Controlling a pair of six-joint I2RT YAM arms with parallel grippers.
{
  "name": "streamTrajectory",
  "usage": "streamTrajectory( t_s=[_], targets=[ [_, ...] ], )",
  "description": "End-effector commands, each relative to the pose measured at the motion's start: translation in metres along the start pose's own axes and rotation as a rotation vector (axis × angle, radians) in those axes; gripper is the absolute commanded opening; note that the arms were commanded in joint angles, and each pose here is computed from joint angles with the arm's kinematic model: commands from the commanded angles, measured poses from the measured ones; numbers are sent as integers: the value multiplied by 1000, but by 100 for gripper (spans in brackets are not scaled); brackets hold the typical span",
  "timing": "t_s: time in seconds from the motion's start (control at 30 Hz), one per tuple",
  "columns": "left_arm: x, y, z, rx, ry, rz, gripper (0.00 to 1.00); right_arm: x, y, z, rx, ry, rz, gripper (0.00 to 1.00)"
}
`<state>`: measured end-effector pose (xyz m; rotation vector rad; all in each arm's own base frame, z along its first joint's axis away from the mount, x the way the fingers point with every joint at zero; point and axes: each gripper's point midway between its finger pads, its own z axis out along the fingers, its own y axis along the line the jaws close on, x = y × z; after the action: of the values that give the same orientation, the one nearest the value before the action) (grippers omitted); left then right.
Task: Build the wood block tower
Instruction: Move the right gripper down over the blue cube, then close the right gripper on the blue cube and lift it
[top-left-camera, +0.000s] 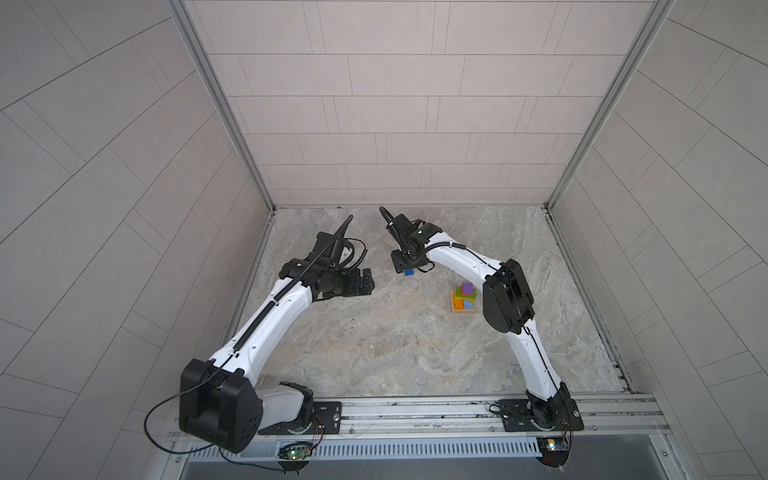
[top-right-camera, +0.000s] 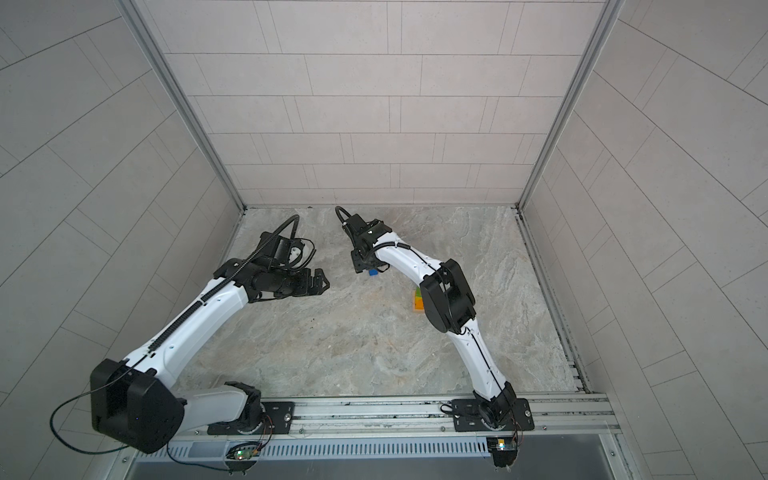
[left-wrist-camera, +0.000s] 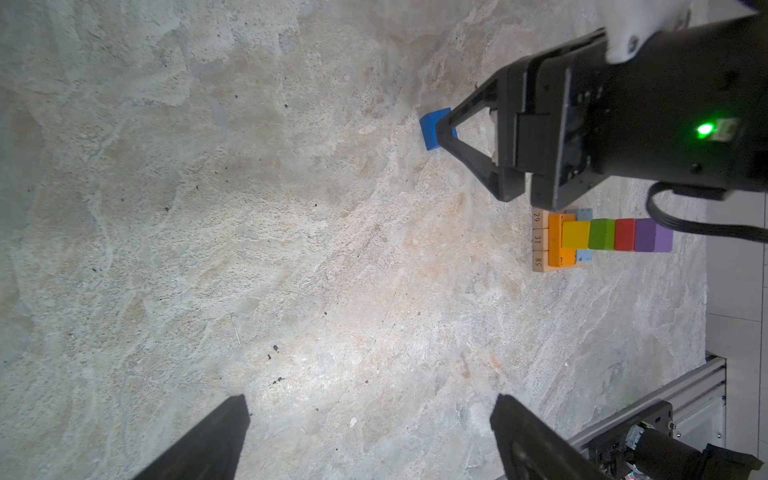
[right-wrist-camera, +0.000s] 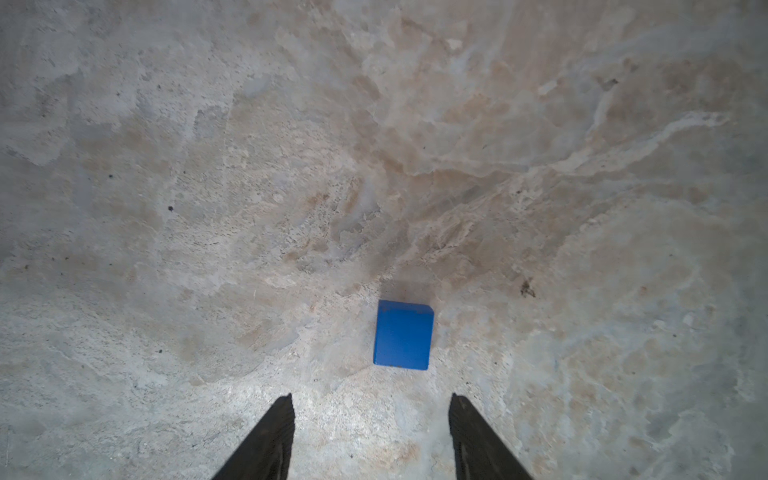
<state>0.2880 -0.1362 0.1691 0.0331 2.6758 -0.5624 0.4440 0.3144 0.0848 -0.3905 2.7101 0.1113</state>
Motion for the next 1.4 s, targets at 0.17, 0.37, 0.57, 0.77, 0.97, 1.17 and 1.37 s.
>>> streamTrajectory(
  t_s=[0.17,0.37,0.57,0.77,0.97,1.17,1.37],
  targets=[
    [1,0,-3,12,-10,-2,98,11,-18,27,62,69,-9,58],
    [1,0,-3,16,-9,-5,98,15,-22,42,60,96,-13,56],
    [1,0,-2,18,-5,-7,98,14,-22,51,66,97,-18,51],
    [0,1,-1,15,-5,-11,98,14,-22,56,70,100,-20,40],
    [1,0,0,19,0,-9,98,15,-25,54,82,105,-19,33],
    [1,0,-1,20,-2,-9,98,10,-25,38,84,88,8,16],
    [1,0,-1,23,-1,-10,98,-2,-27,-4,83,38,48,4]
  ],
)
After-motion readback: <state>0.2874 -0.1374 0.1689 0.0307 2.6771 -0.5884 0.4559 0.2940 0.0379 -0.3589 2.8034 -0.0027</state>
